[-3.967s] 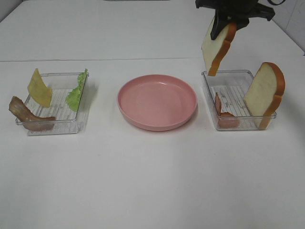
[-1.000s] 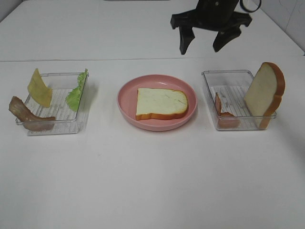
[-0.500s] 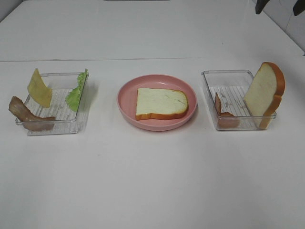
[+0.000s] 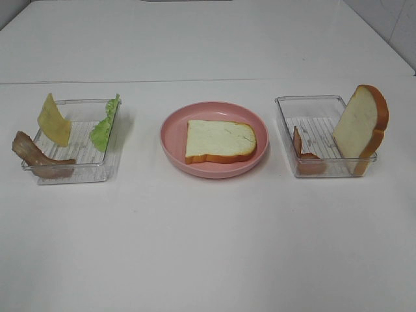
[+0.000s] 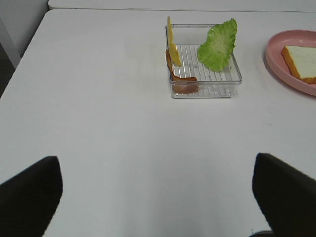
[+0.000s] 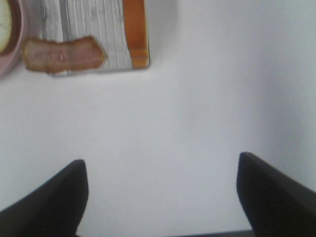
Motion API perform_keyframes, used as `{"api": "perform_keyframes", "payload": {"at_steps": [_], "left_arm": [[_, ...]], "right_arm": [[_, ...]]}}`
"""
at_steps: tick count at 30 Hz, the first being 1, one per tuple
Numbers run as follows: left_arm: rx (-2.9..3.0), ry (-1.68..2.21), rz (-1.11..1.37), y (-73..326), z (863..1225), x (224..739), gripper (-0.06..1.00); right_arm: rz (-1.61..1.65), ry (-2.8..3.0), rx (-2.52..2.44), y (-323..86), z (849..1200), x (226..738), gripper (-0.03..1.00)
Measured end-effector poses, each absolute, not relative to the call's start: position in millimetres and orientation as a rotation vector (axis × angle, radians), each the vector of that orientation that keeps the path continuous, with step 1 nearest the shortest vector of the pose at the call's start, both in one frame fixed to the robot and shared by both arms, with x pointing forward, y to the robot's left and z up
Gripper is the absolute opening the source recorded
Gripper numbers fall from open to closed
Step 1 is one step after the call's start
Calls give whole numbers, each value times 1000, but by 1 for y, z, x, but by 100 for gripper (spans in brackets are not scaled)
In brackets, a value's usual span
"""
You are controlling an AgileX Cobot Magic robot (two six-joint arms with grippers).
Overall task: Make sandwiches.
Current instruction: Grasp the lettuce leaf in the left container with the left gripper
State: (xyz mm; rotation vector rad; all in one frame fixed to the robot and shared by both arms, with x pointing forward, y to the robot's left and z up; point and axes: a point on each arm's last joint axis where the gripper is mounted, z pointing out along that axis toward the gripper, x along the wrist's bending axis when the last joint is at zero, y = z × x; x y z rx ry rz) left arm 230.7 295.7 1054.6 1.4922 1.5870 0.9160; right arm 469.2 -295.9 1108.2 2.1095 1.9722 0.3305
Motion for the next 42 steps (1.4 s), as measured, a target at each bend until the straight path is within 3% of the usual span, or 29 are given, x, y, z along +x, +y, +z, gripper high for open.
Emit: {"api": "perform_keyframes", "payload": {"at_steps": [2,5,7,15,31,42], "left_arm": [[1492,1587,916,296,1055,231,99],[1492,1587,916,296,1055,231,99],[1492,1587,916,296,1055,231,99],[1492,1587,916,296,1055,231,99],[1492,1587,916,296,1055,231,99],[1492,1587,916,296,1055,231,99]], "right_arm": [[359,1960,2089,-297,1100,422,77],[390,1942,2072,-297,1100,407,77],[518,1867,1991,-298,1093,358,77],[713,1722,1837,-300,1077,294,77],[886,1563,1675,-302,1039,238,77],[886,1575,1646,-302,1036,236,76]]}}
